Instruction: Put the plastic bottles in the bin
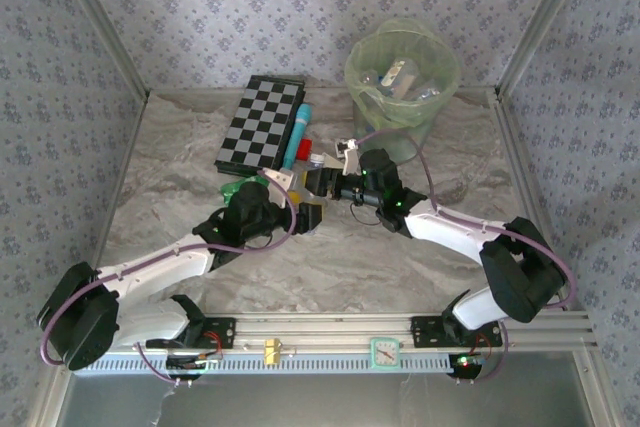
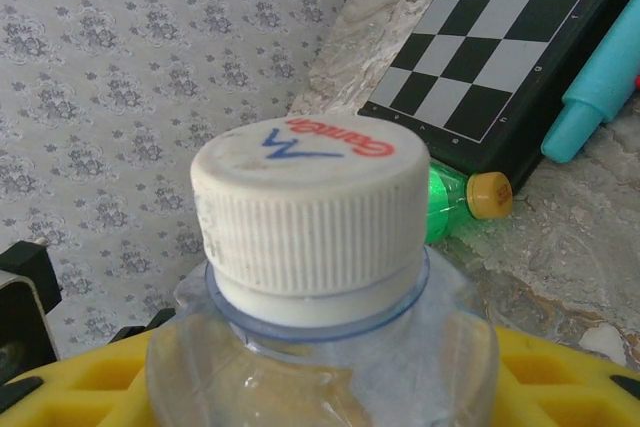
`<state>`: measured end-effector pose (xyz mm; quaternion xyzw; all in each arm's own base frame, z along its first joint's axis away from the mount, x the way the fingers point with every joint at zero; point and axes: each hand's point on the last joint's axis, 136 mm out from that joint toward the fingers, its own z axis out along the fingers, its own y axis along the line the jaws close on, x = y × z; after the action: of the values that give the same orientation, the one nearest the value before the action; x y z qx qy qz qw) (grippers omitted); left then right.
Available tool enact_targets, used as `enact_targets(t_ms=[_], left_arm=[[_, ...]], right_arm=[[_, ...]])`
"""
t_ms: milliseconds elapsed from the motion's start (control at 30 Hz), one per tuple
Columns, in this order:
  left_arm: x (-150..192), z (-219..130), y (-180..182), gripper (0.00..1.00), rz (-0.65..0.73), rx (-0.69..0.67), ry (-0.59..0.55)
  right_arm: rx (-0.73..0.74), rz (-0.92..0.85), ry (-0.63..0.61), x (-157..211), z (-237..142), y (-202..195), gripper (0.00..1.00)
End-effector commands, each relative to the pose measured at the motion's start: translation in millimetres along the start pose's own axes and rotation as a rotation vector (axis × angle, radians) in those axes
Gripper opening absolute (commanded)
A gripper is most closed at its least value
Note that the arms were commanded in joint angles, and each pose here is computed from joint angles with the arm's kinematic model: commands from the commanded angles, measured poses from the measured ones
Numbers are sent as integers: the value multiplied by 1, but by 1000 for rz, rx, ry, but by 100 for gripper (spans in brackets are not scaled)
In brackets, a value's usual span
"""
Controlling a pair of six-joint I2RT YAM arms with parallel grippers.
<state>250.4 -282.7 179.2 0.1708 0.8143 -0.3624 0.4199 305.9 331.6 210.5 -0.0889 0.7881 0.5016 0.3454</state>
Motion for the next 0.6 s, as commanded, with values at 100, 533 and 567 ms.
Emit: enact_targets(t_ms=[100,533,567], left_arm=[[-24,-18,12,94,2,-100,-112],[1,-38,116,100,-336,-435,-98],[8,-38,123,100,-379,-446,-87]], right_arm=[[45,-56,-44,-23,-15,-3,53],[275,-329,-290,-129,-139,28,50],[274,-339,-324,-143,-150,33,50]])
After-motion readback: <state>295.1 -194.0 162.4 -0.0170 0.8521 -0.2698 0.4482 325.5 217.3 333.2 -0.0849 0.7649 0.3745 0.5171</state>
